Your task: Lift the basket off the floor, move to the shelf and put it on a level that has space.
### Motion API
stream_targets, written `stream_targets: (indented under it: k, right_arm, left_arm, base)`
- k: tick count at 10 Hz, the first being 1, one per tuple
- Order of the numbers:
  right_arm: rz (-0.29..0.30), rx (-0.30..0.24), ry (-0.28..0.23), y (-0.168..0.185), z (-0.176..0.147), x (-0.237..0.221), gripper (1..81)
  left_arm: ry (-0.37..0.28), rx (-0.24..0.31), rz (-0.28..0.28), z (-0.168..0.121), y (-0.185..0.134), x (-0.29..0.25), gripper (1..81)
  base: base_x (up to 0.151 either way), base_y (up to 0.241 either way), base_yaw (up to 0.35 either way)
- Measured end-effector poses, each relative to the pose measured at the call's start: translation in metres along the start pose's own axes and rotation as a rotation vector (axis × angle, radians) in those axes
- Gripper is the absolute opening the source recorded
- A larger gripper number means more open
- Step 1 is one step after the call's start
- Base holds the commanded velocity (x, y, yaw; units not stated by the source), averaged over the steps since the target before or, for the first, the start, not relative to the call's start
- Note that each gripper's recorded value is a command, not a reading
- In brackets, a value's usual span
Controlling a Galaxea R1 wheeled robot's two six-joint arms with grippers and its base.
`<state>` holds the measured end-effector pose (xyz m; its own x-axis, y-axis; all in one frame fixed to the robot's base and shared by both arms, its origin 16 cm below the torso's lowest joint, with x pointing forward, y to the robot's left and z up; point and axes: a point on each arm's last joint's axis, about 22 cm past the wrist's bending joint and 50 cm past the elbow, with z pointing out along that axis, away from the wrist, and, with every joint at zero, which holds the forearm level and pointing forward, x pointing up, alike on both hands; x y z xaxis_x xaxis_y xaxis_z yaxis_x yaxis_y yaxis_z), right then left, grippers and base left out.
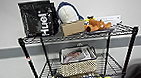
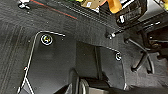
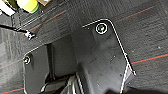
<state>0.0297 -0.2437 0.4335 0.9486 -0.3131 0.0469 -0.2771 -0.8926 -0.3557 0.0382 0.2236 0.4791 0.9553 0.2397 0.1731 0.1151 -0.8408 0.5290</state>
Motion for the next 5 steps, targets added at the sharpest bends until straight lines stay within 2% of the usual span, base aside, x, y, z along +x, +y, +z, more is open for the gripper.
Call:
stream_targets:
  k: [5]
  right_arm:
    - [-0.083,-0.080,-0.071,-0.011,0.020,-0.035,81.1]
  left_arm:
    - [-0.046,0.139,0.039,0.025,-0.027,-0.018,81.1]
  base:
    - [0.000,0.000,0.000]
